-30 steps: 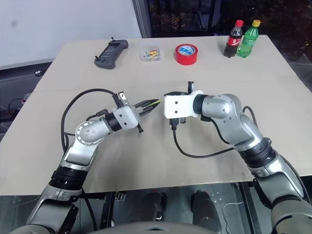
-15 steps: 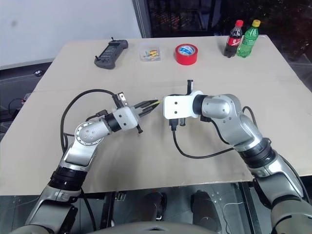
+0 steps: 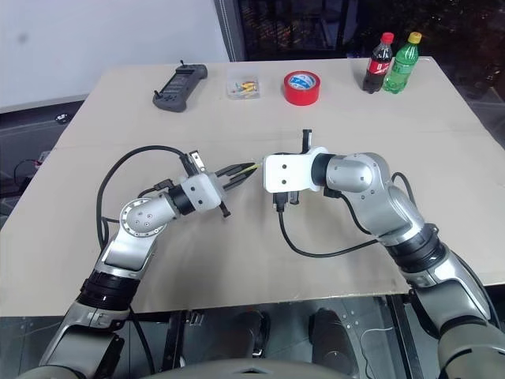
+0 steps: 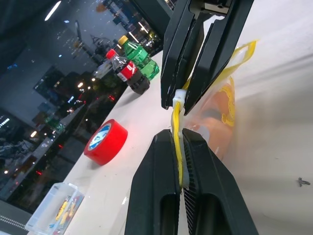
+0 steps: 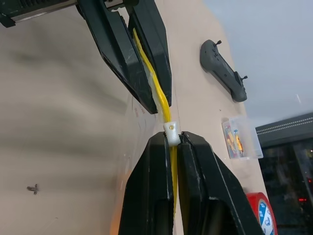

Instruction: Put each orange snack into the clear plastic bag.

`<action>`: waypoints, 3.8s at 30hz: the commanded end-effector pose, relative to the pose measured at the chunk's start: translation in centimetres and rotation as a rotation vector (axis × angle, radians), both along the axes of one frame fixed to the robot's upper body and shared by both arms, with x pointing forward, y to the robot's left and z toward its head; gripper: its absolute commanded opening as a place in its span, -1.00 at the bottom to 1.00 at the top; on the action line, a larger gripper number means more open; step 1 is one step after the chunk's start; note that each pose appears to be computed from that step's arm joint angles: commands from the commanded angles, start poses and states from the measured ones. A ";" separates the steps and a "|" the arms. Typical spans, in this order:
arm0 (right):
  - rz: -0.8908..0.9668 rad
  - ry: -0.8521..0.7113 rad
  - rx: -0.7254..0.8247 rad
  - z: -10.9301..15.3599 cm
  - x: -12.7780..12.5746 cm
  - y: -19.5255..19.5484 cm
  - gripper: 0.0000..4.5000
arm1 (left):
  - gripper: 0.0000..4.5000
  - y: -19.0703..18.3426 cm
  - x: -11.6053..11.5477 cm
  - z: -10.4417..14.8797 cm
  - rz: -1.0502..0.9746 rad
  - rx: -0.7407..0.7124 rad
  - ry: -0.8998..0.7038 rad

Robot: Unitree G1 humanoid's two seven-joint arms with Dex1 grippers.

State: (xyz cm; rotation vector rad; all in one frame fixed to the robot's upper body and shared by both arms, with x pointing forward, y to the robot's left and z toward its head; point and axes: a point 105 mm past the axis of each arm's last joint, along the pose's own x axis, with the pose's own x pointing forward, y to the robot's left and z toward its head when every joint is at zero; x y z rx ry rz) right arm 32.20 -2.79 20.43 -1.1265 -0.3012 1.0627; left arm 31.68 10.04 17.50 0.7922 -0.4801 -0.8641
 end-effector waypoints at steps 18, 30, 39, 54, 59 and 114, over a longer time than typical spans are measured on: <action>0.053 -0.015 0.051 1.6 -1.2 0.6 -0.88 | -1.00 -0.1 -0.4 1.1 -0.004 -0.014 -0.040; -0.117 -0.020 -0.011 0.0 0.7 -3.7 -0.94 | -1.00 1.1 0.1 1.9 0.048 -0.042 -0.053; -0.216 0.003 -0.013 -0.6 0.5 -6.6 -0.94 | -1.00 1.3 0.3 1.8 0.056 -0.046 -0.052; 0.009 0.023 0.104 1.3 -1.0 0.1 -0.03 | -1.00 0.5 0.1 1.3 0.018 -0.029 -0.055; 0.040 0.001 0.096 1.6 -0.3 1.1 -0.03 | -1.00 0.5 -0.2 1.3 0.015 -0.026 -0.059; -0.164 -0.012 -0.005 -0.5 2.9 -3.0 -0.98 | -1.00 0.8 -0.2 3.8 0.058 -0.112 -0.116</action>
